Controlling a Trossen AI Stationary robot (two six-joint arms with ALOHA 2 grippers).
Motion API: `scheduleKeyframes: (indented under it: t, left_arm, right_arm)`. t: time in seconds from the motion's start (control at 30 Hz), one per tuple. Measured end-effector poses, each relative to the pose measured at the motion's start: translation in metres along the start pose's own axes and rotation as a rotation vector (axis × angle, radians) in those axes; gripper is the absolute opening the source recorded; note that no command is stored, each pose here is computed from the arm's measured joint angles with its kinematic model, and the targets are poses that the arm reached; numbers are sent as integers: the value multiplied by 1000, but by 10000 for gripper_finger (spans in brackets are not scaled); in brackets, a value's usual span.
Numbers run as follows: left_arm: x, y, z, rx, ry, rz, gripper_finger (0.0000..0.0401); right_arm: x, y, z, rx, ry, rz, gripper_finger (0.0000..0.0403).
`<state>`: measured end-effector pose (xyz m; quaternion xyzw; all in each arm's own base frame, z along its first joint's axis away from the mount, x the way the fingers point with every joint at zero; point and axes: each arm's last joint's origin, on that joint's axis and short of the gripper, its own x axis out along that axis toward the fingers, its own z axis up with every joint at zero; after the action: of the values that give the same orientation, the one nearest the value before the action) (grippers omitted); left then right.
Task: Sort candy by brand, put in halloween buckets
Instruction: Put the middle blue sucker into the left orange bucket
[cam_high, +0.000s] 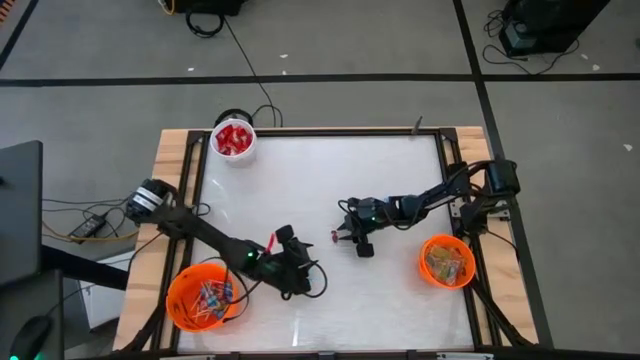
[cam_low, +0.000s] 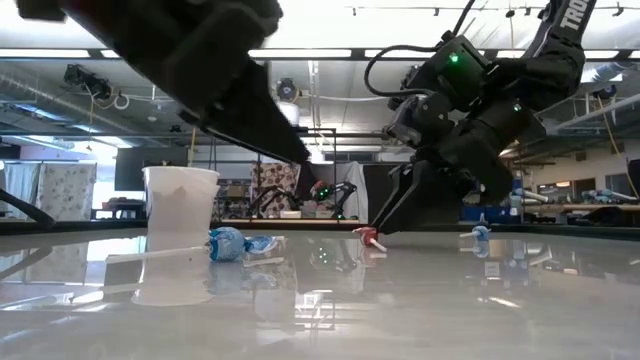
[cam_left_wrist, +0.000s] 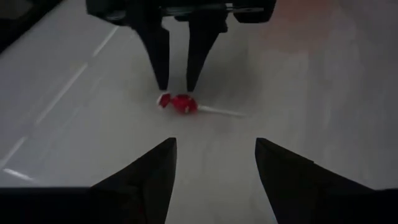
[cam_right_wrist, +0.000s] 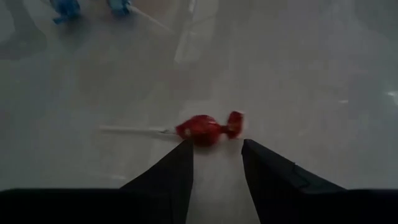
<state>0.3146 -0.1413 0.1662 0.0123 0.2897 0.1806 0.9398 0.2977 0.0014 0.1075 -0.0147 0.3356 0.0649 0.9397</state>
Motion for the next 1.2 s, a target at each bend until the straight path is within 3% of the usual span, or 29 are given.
scheduleKeyframes:
  t: [0.17,0.37,0.5,0.63,0.73,1.2]
  left_arm:
    - [22,-3,-4,9,-2,-62,225]
    - [30,4,-13,-3,76,-21,225]
    - [19,14,-9,-168,150,-11,225]
    - [17,16,-12,-317,314,-143,222]
    - [18,12,-15,-363,374,-205,218]
    - [25,15,-28,-325,445,-141,193]
  right_arm:
    - [1,12,1,67,1,43,150]
    - [2,26,4,71,-20,26,151]
    - [2,27,6,110,-46,-75,150]
    - [2,26,9,119,-80,-141,149]
    - [1,26,12,145,-112,-137,149]
    - [1,32,13,121,-121,-121,149]
